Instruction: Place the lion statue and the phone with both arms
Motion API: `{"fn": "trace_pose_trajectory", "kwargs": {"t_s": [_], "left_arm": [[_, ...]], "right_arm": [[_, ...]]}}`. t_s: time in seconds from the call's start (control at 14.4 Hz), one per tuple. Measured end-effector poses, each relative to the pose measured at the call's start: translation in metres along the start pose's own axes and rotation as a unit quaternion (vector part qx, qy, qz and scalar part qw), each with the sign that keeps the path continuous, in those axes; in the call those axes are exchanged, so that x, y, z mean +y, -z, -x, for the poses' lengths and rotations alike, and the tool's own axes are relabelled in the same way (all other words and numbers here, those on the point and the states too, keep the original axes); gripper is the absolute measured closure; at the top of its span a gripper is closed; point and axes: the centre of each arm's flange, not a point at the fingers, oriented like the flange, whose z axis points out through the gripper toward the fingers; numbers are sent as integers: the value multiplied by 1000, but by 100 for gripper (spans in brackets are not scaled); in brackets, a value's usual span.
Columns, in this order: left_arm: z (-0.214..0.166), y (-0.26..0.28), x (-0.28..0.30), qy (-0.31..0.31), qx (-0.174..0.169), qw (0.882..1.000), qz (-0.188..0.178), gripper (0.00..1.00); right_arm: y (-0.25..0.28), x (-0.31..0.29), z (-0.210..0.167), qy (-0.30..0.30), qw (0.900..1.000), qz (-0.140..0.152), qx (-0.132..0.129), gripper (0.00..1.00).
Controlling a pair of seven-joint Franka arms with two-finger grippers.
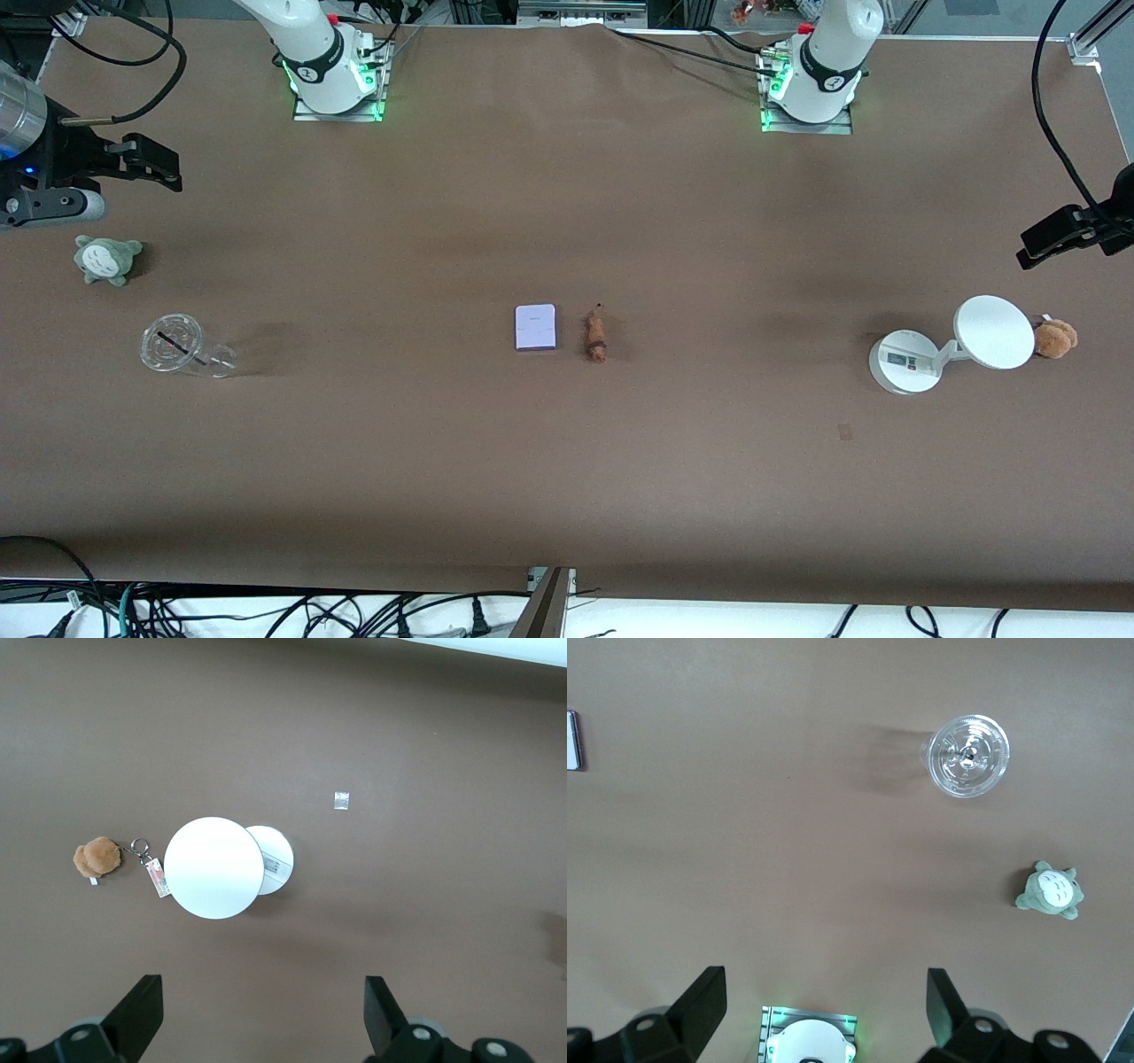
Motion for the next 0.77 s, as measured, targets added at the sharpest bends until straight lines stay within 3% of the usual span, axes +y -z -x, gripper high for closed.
{"fn": "trace_pose_trajectory", "kwargs": {"t_s": [0.77], "left_arm": [[0,0,-1,1,0,1000,0,0]], "right_arm": [[-3,0,-2,0,1000,0,-3,0]]}}
